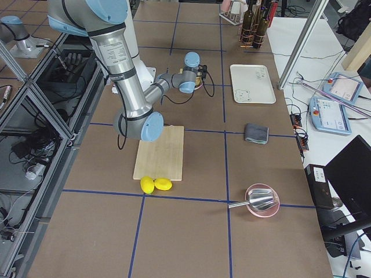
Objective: Make sandwich and place on tray
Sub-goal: 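Carry the bread slice with the right gripper and lay it on the egg toast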
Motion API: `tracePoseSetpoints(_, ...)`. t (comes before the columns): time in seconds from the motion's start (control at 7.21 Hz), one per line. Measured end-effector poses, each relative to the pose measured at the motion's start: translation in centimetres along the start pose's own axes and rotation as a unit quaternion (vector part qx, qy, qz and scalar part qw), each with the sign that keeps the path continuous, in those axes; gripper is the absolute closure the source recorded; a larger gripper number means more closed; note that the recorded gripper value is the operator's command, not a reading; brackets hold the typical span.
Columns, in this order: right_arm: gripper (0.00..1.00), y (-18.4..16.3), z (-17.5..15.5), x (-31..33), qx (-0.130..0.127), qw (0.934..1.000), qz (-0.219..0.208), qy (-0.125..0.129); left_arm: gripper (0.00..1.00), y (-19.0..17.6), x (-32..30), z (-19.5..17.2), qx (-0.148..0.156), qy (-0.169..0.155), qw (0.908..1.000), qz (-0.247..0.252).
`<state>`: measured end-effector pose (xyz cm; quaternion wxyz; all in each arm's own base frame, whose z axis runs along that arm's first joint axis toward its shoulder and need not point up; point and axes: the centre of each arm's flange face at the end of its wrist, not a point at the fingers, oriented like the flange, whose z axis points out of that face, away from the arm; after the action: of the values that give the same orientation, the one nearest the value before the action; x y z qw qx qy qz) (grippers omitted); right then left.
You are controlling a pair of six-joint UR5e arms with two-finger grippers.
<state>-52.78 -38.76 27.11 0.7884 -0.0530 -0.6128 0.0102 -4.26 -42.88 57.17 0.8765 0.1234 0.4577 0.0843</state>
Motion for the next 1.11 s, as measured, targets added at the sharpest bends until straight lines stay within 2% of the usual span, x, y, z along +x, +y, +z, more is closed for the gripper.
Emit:
tracePoseSetpoints(0.14,1.0,-0.2,0.3,0.2,0.002,1.0,0.002,0.004,0.0,0.0,0.0,0.0,0.0,0.0,1.0,0.0)
tracePoseSetpoints(0.28,0.88,-0.3,0.5,0.4,0.003,1.0,0.004,0.007,0.0,-0.1,0.1,0.0,0.001,0.0,1.0,0.001)
tracePoseSetpoints(0.42,0.24,-0.3,0.7,0.6,0.002,0.9999,0.005,0.009,0.0,-0.1,0.1,-0.1,0.002,0.0,1.0,0.002)
tracePoseSetpoints(0.55,0.0,-0.3,1.0,0.6,0.001,0.9999,0.006,0.01,0.0,-0.1,0.3,0.0,0.003,0.004,1.0,0.005)
tracePoseSetpoints(0.83,0.0,-0.4,0.9,0.1,0.002,1.0,0.005,0.007,0.0,-0.4,1.4,1.1,-0.006,0.035,0.9993,0.003)
tracePoseSetpoints(1.11,0.0,-2.7,-2.4,0.6,0.002,0.9999,0.011,-0.001,0.0,-1.5,5.1,3.3,-0.008,0.063,0.9978,-0.021)
